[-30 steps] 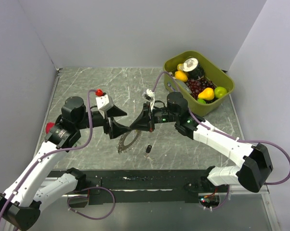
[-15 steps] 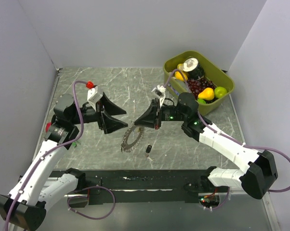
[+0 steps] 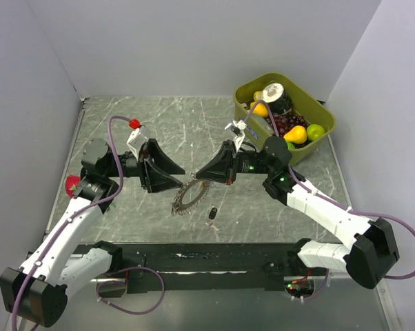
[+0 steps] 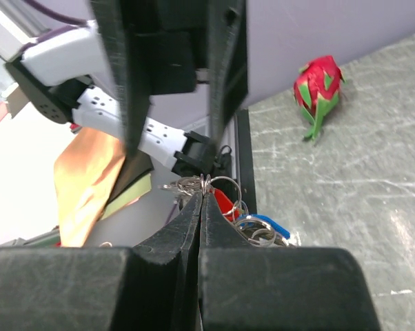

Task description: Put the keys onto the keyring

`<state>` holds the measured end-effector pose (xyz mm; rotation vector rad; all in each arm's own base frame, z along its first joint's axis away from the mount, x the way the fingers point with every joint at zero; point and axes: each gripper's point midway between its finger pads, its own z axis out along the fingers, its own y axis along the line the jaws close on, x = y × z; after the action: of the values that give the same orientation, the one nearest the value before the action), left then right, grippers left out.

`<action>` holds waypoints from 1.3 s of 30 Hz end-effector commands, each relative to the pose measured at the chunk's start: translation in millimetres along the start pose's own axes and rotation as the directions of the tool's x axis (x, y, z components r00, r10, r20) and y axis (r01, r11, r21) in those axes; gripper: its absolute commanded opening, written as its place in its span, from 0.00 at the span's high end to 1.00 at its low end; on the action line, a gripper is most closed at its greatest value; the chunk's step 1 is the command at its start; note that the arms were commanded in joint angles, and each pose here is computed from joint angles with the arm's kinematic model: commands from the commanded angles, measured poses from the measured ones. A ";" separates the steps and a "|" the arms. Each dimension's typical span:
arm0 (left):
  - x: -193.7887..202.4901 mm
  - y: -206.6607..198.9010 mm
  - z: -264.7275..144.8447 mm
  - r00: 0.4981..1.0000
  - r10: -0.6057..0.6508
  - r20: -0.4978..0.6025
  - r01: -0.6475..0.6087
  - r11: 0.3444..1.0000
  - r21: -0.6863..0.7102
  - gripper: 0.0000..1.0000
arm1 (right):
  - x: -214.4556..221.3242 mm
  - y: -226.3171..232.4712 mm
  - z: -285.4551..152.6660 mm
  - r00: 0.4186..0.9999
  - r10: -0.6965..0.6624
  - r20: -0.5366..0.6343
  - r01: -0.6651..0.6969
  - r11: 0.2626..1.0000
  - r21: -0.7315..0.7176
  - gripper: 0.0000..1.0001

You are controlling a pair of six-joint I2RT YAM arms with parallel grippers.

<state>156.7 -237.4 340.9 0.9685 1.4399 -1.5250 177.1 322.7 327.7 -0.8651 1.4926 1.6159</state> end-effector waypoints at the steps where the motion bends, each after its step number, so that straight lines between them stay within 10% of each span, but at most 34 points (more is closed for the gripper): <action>1: -8.5 -1.3 1.0 0.999 0.032 0.003 -0.032 0.999 0.029 0.45 | -30.9 30.4 -6.0 0.990 -0.116 0.084 0.122 0.990 -0.069 1.00; 35: -14.2 7.6 29.4 1.000 0.017 0.019 -0.018 0.999 0.037 0.67 | -28.8 26.0 -6.3 0.990 -0.112 0.079 0.117 0.992 -0.051 1.00; 39: -15.9 6.6 30.0 0.999 0.026 0.018 -0.027 0.999 0.038 0.82 | -27.0 24.8 -6.0 0.991 -0.109 0.077 0.113 0.992 -0.050 1.00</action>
<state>168.4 -265.5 330.6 0.9500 1.4894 -1.5930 173.3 320.0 337.3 -0.8687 1.4569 1.6271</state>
